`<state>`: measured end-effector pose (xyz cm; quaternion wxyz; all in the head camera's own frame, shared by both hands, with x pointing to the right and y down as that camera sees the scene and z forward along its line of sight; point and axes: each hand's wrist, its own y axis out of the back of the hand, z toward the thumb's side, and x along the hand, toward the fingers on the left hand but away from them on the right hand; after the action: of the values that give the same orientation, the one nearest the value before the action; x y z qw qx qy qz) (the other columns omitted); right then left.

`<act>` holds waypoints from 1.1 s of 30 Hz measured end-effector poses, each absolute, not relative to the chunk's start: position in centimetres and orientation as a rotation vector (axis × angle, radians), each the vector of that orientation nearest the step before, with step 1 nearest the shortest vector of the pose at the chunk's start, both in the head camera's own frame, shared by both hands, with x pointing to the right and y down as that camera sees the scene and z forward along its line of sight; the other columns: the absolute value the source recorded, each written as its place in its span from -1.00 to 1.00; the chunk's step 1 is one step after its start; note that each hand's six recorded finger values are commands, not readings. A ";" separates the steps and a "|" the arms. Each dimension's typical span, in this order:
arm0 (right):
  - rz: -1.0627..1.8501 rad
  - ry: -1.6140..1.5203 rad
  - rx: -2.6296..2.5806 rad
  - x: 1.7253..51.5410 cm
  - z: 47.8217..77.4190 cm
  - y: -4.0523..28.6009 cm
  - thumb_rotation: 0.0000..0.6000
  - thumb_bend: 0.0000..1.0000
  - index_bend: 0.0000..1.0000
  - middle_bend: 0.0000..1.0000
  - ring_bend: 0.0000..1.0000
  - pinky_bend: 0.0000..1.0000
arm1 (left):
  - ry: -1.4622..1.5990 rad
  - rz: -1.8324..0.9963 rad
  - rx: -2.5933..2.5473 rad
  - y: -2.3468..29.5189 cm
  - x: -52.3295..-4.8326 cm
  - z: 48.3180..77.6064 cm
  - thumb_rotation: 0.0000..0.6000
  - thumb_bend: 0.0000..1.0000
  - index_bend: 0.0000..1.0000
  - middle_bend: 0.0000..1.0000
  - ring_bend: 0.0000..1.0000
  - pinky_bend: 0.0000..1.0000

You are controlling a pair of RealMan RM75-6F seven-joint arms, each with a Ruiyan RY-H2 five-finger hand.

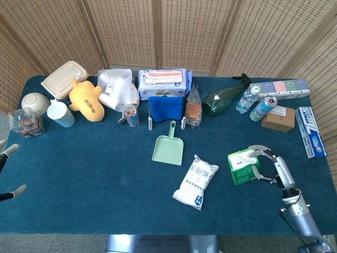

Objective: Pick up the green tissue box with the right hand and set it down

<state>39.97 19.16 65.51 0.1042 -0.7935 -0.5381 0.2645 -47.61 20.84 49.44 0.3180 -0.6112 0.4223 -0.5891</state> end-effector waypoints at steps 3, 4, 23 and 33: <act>0.785 -1.582 -2.333 40.5 65.6 19.5 1.00 0.35 0.02 -0.20 -0.62 -0.41 | 1.108 -1.552 -1.609 20.9 -47.6 49.5 1.00 -0.79 -0.77 -1.00 -1.00 -1.00; 0.786 -1.580 -2.333 40.6 65.7 19.7 1.00 0.35 0.02 -0.21 -0.63 -0.41 | 1.108 -1.552 -1.609 20.9 -47.5 49.5 1.00 -0.79 -0.77 -1.00 -1.00 -1.00; 0.818 -1.514 -2.383 42.2 66.4 21.9 1.00 0.29 -0.68 -0.64 -0.86 -0.49 | 1.105 -1.554 -1.608 20.9 -47.4 49.6 1.00 -0.79 -0.77 -1.00 -1.00 -1.00; 0.799 -1.482 -2.369 42.4 66.0 22.5 0.75 0.04 -1.00 -1.00 -1.00 -0.77 | 1.105 -1.555 -1.612 20.9 -47.4 49.6 1.00 -0.79 -0.77 -1.00 -1.00 -1.00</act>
<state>42.45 22.47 65.99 0.1171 -0.8095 -0.5064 0.2731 -47.40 20.90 49.64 0.3165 -0.6121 0.4197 -0.5907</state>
